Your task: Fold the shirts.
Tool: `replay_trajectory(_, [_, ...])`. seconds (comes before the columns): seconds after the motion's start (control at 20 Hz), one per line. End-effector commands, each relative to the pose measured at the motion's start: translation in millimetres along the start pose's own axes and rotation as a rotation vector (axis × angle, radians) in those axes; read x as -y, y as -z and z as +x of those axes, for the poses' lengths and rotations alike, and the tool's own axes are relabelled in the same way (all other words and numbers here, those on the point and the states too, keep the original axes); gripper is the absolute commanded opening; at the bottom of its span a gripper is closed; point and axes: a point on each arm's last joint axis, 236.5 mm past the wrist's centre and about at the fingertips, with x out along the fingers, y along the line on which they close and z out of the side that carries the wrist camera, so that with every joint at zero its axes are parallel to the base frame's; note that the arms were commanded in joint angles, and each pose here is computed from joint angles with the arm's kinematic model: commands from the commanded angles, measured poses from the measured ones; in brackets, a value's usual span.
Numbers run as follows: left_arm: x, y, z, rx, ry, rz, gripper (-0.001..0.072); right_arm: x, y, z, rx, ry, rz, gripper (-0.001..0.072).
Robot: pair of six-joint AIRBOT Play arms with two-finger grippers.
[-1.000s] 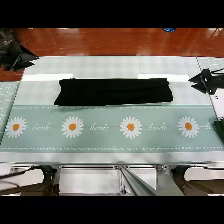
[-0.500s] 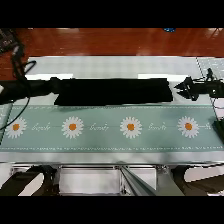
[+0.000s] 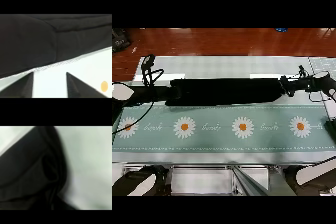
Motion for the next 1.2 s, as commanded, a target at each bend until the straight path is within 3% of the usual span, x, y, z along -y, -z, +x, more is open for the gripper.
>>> replay_trajectory(0.0, [-0.3,3.4,2.9,-0.016,0.002,0.052,0.0134,-32.7,-0.4,-22.7,0.004,-0.026,-0.099,0.0023])
replay_trajectory(0.05, [1.4,3.7,3.2,-0.017,0.006,0.081,0.0025,-35.7,2.3,-39.8,0.012,0.009,-0.144,0.0023])
replay_trajectory(0.35, [61.1,10.3,29.7,-0.029,0.124,0.128,0.0024,-37.7,82.5,-142.3,0.108,0.232,-0.347,0.0023])
replay_trajectory(0.7, [199.7,62.7,141.5,-0.370,0.319,0.250,0.0024,-89.6,189.8,-209.2,0.235,0.115,-0.424,0.0023])
replay_trajectory(0.95, [284.9,146.3,196.0,-0.602,0.420,0.357,0.0024,-113.7,207.7,-225.1,0.286,0.041,-0.437,0.0023])
replay_trajectory(1.15, [318.4,219.6,211.7,-0.745,0.458,0.324,0.0024,-133.9,213.6,-221.7,0.280,-0.033,-0.464,0.0023])
